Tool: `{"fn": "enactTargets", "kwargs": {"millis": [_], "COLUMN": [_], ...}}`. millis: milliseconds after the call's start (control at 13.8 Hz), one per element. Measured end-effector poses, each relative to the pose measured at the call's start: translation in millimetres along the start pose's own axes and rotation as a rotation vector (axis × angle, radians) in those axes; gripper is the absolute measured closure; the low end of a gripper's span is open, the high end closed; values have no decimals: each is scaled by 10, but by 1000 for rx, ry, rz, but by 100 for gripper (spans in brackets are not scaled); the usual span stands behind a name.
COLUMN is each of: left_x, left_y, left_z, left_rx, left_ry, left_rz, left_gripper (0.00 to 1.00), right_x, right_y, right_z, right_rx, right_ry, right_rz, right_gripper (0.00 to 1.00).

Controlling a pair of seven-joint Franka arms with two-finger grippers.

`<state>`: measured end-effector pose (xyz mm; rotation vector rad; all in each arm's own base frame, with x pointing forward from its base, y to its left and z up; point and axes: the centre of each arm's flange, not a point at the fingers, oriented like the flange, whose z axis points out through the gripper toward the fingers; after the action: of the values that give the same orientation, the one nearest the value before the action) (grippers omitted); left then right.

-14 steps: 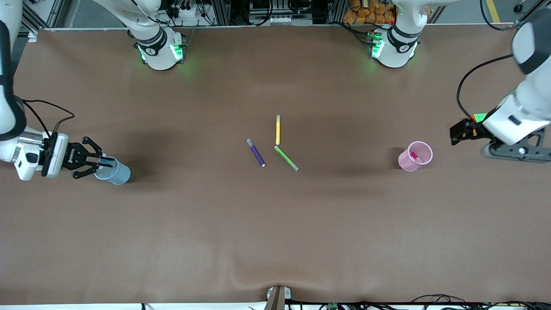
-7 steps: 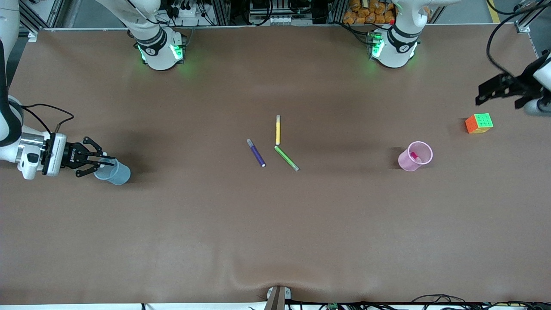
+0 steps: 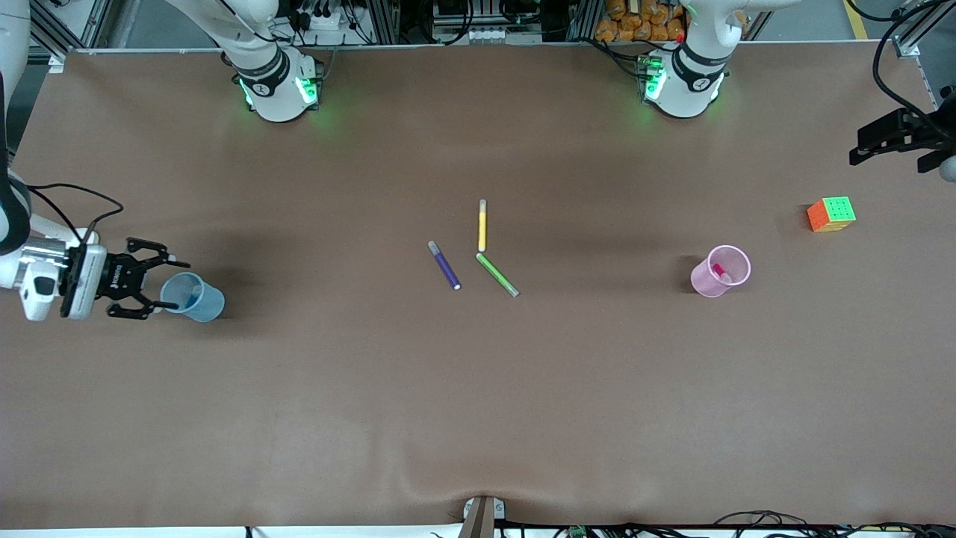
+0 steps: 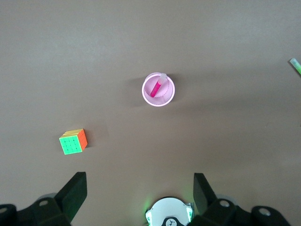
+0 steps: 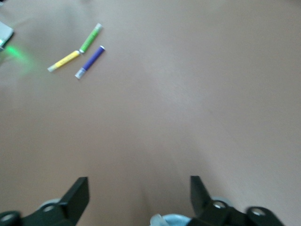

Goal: Place pink and blue markers in matching cups

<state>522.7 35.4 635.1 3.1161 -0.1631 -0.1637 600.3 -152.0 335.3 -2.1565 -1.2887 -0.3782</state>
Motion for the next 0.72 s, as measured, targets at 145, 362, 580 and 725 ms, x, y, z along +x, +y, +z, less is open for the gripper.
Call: {"fn": "enactTargets", "kwargs": {"millis": [145, 362, 580, 725], "left_x": [-5, 19, 38, 38], "left_y": [-11, 148, 343, 339], "left_z": [41, 47, 42, 42], "left_rx": [-3, 1, 6, 6], "left_ry": [-13, -15, -14, -14], "left_rz": [-25, -47, -35, -35], "left_gripper": [0, 0, 0, 0], "right_x": [239, 691, 1246, 1445], "right_y": [-14, -174, -496, -708], "right_z": [-171, -316, -489, -647], "right_rx": [-38, -115, -237, -313], "right_ry": [-82, -222, -320, -344], "right_rz": [84, 225, 345, 468], "right_gripper": [0, 0, 0, 0]}}
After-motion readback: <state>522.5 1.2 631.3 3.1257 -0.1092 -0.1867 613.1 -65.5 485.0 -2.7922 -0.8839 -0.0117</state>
